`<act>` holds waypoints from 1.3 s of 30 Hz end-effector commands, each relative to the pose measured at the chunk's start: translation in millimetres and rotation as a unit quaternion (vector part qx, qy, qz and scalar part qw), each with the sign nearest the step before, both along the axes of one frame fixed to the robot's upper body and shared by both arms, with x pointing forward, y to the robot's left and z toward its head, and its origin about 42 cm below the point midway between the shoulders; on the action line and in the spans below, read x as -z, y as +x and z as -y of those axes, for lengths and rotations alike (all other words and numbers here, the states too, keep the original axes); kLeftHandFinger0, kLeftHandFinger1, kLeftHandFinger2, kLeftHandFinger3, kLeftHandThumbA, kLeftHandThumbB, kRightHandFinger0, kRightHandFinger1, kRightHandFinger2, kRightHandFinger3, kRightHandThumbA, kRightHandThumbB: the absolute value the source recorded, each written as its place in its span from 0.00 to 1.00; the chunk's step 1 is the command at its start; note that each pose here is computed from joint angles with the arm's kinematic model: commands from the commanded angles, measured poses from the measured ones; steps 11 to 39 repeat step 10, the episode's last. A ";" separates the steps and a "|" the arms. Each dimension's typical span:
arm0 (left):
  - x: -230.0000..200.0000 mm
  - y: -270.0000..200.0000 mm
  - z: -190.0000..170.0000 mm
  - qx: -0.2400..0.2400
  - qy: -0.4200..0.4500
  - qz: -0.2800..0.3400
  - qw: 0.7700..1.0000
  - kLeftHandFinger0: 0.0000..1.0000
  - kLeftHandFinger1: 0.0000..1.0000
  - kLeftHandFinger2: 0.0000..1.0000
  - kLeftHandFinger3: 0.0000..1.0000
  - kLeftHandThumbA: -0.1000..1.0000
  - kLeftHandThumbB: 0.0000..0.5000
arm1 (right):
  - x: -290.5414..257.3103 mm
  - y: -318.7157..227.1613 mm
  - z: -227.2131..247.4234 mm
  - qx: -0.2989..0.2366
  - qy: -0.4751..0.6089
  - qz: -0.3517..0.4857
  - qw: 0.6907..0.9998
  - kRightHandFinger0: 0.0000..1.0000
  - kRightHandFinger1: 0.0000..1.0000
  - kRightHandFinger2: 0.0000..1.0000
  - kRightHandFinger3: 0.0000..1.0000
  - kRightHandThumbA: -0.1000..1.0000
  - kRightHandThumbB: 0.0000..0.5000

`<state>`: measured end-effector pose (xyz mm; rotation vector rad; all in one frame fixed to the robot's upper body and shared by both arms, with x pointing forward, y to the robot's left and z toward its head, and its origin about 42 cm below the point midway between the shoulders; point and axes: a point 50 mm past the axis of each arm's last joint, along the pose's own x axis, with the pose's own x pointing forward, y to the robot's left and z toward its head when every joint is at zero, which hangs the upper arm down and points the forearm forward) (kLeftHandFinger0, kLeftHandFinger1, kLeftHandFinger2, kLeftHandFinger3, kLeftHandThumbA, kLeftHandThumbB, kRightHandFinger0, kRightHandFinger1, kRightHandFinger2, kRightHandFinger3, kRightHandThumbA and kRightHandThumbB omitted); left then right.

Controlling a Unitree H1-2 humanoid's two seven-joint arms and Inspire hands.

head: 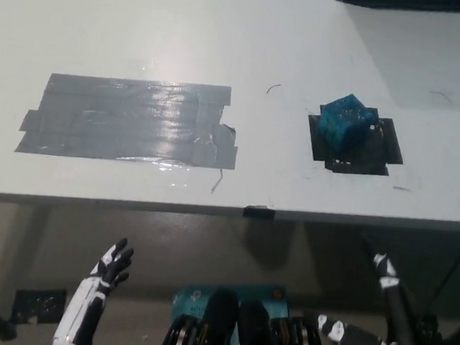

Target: A person hands a rubik's cube to the robot and rhe robot picks it up with its right hand and places it on the black spot on the desk infron tof it

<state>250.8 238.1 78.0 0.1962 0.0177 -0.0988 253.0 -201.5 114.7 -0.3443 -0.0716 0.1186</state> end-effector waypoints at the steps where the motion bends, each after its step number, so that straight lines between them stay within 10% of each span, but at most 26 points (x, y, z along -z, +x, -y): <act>1: -7.4 -0.2 -0.7 -0.003 0.016 0.040 0.999 1.00 1.00 1.00 1.00 1.00 0.28 | 2.4 3.2 0.1 -0.006 0.006 0.046 0.999 1.00 1.00 1.00 1.00 1.00 0.42; 39: -8.6 1.2 -3.9 0.007 0.012 0.044 0.999 1.00 1.00 1.00 1.00 1.00 0.28 | 12.1 11.3 -6.0 -0.027 -0.005 0.034 0.999 1.00 1.00 1.00 1.00 1.00 0.47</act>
